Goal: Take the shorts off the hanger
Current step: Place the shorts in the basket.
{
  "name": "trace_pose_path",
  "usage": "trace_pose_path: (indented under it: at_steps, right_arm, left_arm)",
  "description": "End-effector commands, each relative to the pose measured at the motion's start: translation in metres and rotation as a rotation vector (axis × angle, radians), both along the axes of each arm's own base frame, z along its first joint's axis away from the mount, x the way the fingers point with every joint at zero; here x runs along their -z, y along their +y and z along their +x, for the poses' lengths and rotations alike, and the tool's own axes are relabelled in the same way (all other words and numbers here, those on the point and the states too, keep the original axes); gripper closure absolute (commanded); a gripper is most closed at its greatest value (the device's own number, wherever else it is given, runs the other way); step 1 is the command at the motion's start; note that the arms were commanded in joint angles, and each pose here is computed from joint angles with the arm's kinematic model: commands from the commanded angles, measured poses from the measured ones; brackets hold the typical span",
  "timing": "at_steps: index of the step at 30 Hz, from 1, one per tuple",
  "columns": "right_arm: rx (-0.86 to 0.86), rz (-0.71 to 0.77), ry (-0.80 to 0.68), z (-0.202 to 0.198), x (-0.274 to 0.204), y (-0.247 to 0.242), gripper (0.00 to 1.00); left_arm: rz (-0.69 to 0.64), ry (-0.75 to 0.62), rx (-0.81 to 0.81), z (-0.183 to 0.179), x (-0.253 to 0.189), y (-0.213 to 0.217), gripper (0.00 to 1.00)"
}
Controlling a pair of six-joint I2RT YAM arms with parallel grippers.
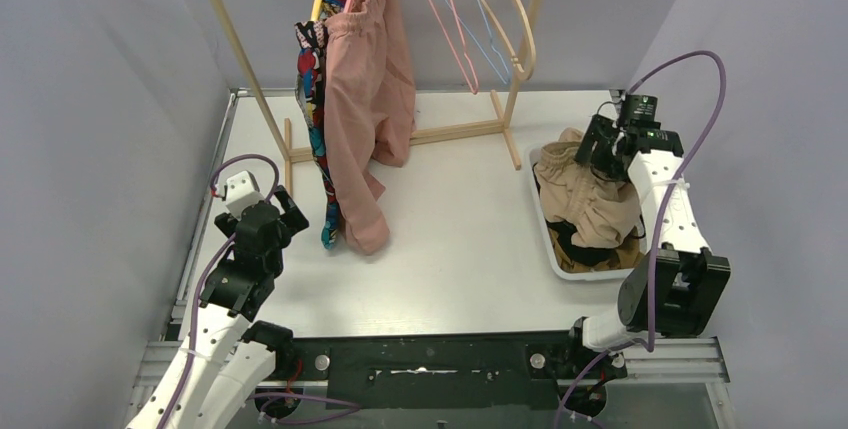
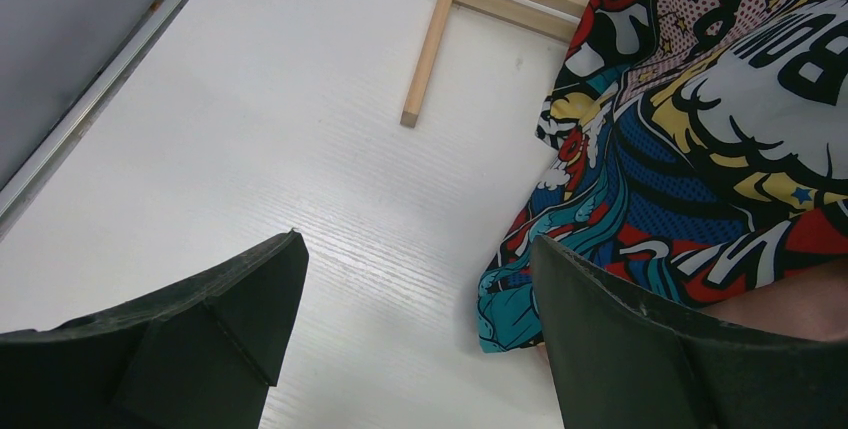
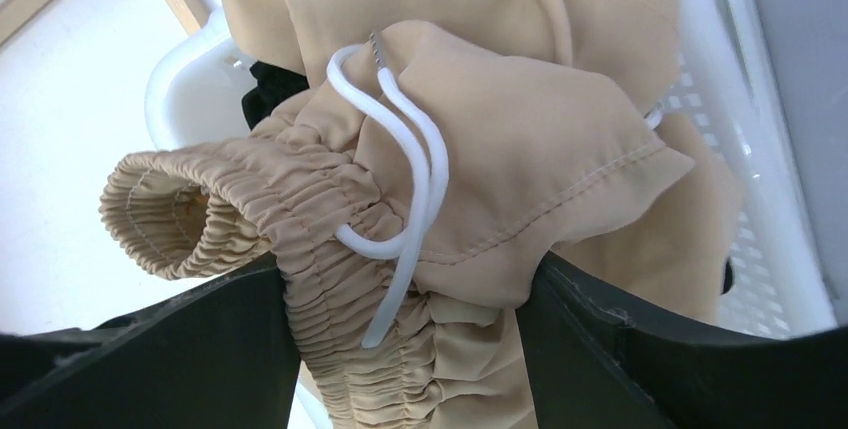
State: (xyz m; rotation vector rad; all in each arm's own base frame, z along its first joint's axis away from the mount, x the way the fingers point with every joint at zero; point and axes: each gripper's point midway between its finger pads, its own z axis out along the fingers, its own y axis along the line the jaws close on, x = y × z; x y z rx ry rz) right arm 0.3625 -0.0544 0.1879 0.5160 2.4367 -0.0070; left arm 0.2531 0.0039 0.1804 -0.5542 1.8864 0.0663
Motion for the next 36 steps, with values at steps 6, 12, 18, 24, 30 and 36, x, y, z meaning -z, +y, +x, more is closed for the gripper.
trace_pose_path:
  at_steps: [6, 12, 18, 24, 30, 36]
  right_arm:
    - [-0.027, 0.047, 0.141, 0.015, 0.102, 0.003, 0.62]
    - [-0.057, 0.101, 0.26, -0.01, 0.163, 0.022, 0.6]
    - [-0.03, 0.034, 0.094, 0.004, 0.076, 0.009, 0.41]
    - [-0.034, -0.007, -0.051, 0.018, -0.012, 0.004, 0.34]
    - [-0.017, -0.004, -0.138, 0.037, -0.04, 0.003, 0.32]
    - [-0.023, 0.035, -0.114, 0.077, 0.005, 0.002, 0.39]
  left_arm:
    - [-0.018, -0.073, 0.002, 0.007, -0.018, -0.001, 0.18]
    - [-0.023, -0.088, -0.004, 0.005, -0.021, 0.0, 0.18]
    - [-0.027, -0.086, 0.008, 0.006, -0.021, -0.003, 0.18]
    - [-0.024, -0.081, 0.007, 0.006, -0.02, -0.002, 0.18]
    - [-0.024, -0.079, 0.007, 0.007, -0.02, -0.002, 0.18]
    - [-0.023, -0.071, 0.013, 0.007, -0.018, -0.004, 0.18]
